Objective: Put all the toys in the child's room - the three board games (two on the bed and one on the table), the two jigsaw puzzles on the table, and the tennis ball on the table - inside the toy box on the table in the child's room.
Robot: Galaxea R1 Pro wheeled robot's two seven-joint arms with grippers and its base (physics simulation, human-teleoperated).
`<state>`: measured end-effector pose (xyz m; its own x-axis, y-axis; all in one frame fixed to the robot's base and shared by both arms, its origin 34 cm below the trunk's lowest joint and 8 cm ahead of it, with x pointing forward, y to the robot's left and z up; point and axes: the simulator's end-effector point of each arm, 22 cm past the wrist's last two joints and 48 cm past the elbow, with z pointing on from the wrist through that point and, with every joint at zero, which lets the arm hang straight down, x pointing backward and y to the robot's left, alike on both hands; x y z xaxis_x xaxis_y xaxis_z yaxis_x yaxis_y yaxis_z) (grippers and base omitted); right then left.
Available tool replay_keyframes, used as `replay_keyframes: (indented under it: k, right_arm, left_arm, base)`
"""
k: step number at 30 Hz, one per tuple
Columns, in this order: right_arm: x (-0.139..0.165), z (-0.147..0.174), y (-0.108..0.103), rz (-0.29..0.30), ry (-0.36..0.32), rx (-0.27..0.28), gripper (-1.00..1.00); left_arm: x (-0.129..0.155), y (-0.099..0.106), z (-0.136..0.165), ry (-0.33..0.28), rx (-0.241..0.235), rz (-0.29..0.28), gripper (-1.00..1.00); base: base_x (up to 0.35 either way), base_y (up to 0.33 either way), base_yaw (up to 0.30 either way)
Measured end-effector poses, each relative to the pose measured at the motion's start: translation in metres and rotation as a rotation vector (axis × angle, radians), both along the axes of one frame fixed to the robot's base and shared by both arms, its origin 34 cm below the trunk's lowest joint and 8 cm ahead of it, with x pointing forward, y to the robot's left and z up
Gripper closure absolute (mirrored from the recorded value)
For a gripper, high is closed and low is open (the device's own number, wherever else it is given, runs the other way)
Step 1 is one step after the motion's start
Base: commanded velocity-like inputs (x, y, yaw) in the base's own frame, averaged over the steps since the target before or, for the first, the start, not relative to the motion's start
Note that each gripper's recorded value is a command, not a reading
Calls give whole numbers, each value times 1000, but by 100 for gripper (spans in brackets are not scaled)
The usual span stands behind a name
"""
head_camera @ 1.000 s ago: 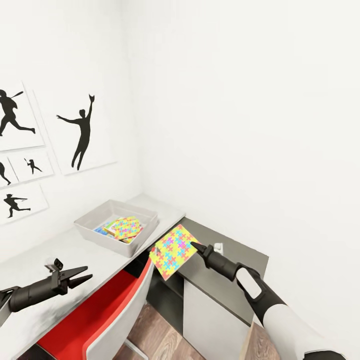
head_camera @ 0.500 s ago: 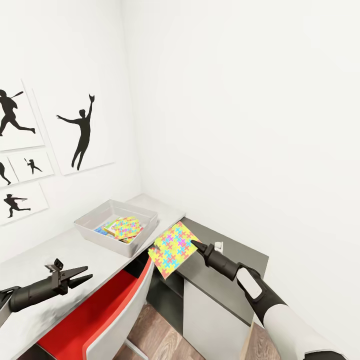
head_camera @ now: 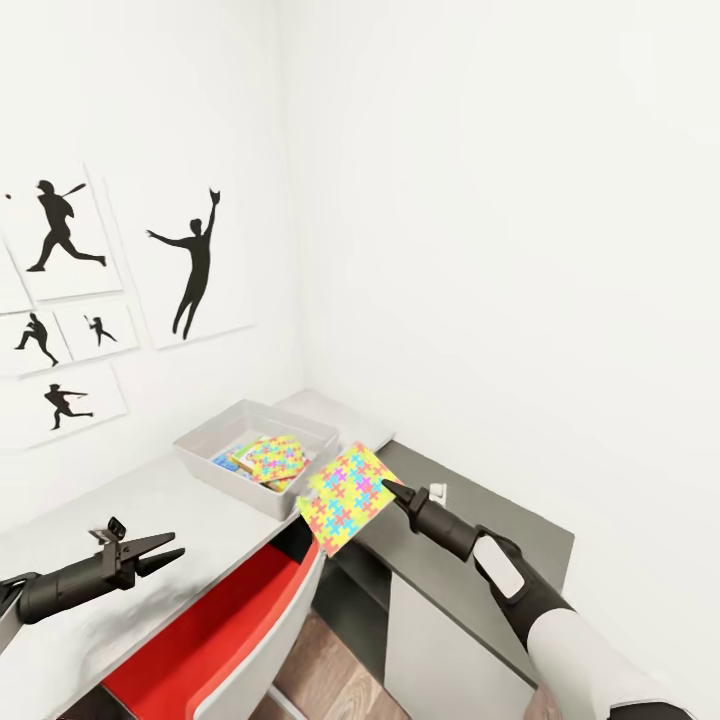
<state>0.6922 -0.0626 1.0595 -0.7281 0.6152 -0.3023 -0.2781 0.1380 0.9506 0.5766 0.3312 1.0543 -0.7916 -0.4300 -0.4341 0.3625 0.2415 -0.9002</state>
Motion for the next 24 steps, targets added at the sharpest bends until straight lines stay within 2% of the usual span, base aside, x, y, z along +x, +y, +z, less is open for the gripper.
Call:
replay_keyframes:
  k: [7, 12, 24]
  right_arm:
    - [0, 3, 0, 0, -6, 2, 100]
    - [-1, 8, 0, 0, -15, 3, 100]
    - [-2, 18, 0, 0, -34, 4, 100]
  left_arm:
    - [0, 0, 2, -6, -1, 1, -100]
    - [0, 0, 6, -14, -1, 1, -100]
    - [-1, 0, 14, -32, 0, 1, -100]
  base:
    - [43, -25, 224]
    - [3, -119, 140]
    - [0, -7, 130]
